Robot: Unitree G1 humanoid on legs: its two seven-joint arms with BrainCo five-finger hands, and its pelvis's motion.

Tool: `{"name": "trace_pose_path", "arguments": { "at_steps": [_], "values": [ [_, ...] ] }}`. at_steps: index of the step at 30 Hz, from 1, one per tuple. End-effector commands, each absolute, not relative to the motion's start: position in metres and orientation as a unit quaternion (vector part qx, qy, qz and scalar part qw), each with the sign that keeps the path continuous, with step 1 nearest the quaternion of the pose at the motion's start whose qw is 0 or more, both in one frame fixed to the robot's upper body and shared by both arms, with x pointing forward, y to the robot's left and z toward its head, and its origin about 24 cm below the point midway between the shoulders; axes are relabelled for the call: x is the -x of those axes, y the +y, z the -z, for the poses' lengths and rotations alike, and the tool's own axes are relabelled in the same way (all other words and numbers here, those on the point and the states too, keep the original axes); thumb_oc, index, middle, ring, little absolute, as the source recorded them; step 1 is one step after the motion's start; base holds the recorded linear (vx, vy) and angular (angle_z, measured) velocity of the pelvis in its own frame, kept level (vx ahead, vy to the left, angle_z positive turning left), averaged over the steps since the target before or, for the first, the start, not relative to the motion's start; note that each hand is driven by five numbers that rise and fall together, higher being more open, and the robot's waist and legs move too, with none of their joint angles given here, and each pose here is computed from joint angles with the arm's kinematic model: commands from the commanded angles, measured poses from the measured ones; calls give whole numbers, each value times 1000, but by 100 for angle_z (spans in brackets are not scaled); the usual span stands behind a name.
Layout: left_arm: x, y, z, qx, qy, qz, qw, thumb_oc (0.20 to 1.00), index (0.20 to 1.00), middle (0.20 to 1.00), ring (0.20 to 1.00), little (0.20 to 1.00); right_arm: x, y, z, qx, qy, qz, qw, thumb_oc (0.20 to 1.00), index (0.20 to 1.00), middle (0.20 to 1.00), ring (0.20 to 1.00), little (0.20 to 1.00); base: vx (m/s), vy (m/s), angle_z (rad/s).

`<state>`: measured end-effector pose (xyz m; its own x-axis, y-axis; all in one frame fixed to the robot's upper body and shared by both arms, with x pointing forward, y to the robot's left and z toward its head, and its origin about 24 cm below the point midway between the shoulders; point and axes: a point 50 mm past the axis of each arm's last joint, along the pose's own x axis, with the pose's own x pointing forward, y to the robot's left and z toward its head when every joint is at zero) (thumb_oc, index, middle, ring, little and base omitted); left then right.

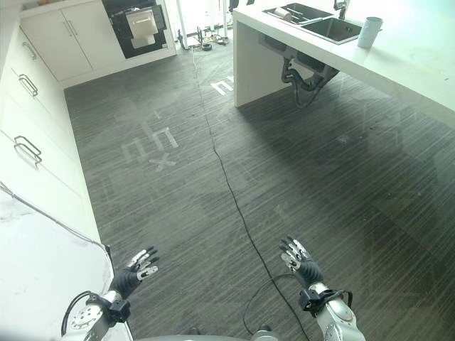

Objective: Place the dishes in the dishwasher.

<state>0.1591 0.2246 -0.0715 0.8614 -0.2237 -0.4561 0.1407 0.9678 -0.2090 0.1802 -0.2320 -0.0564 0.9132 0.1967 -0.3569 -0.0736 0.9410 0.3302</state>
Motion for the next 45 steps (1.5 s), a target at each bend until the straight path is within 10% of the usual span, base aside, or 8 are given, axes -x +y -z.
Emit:
{"name": "trace_pose_path", "arguments": {
  "at_steps": [1, 20, 45],
  "values": [
    [-179, 233, 62, 54, 223, 91, 969, 1000, 1000, 1000, 1000, 1000, -202, -227, 40, -161, 147, -95, 971, 1000, 1000, 1000, 1000, 1000, 0, 0, 0],
    [-155, 219, 109, 64, 339, 81, 935, 1000, 1000, 1000, 1000, 1000, -170, -225, 98, -115, 327, -74, 935, 1000, 1000, 1000, 1000, 1000, -4, -21, -1],
    [-200, 221, 46, 102, 141, 60, 983, 1000, 1000, 1000, 1000, 1000, -202, -212, 48, -33, 211, -148, 966, 1000, 1000, 1000, 1000, 1000, 88, -51, 3]
  ]
}}
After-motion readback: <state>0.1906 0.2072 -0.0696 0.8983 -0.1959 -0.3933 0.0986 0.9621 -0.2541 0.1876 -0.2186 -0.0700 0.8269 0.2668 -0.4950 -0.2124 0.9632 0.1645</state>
